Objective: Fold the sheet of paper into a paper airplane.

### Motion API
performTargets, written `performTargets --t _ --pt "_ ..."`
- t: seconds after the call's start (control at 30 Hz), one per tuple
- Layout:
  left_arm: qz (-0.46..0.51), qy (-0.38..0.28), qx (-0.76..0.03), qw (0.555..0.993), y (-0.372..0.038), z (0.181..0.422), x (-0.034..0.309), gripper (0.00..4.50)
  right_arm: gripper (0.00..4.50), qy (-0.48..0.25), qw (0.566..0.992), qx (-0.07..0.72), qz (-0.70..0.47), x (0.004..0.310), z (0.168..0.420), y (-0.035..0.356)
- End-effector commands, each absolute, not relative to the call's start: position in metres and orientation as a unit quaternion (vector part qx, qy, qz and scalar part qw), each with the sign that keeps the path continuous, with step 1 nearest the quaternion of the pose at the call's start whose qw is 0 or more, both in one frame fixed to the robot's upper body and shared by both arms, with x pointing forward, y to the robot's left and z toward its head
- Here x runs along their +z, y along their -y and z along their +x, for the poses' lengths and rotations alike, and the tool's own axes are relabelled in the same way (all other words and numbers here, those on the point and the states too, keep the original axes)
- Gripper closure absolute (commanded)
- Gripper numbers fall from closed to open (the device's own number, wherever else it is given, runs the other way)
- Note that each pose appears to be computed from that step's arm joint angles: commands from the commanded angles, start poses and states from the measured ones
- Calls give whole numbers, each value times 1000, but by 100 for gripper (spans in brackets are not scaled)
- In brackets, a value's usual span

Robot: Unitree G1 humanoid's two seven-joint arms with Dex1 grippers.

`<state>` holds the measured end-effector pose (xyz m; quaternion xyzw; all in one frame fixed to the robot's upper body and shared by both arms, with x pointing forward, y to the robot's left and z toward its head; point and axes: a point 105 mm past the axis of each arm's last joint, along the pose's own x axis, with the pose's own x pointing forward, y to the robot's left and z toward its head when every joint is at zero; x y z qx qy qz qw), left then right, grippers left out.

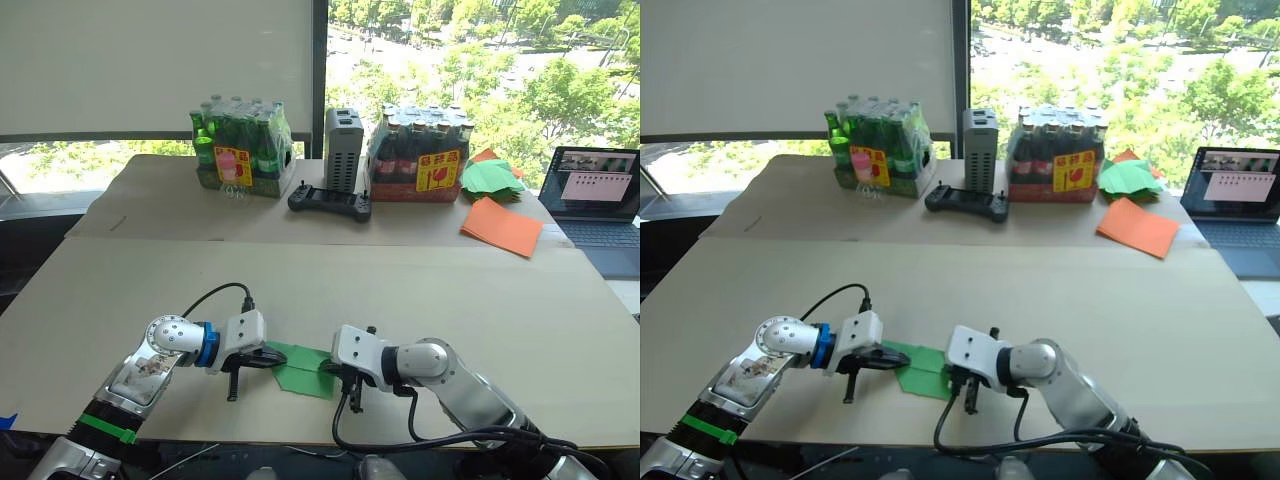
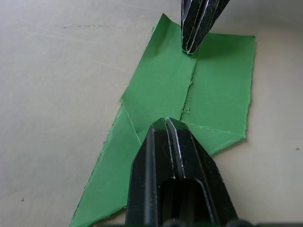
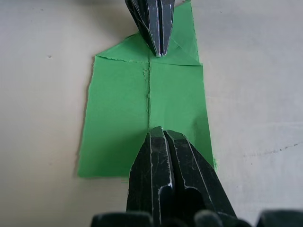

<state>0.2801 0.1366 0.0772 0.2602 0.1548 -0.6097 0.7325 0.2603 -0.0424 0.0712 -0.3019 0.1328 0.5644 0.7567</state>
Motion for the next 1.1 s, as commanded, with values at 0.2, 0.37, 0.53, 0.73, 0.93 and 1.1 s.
performTargets --t 0.2,0.37,0.53,0.73,0.93,1.1 --pt "267 -160 -613 726 -135 279 74 450 444 -229 751 539 -305 42 249 78" --pt "266 -159 -615 725 -134 279 73 450 444 -222 756 535 -305 48 249 80" --pt "266 -157 -616 725 -134 280 73 450 444 -125 786 547 -257 92 260 58" --pt "267 -156 -615 725 -134 281 74 450 444 -78 797 555 -223 112 263 46" --pt "264 -151 -621 722 -130 280 76 450 444 -94 785 565 -236 95 263 32" --pt "258 -144 -631 717 -123 278 77 450 444 -133 774 560 -263 68 265 31"
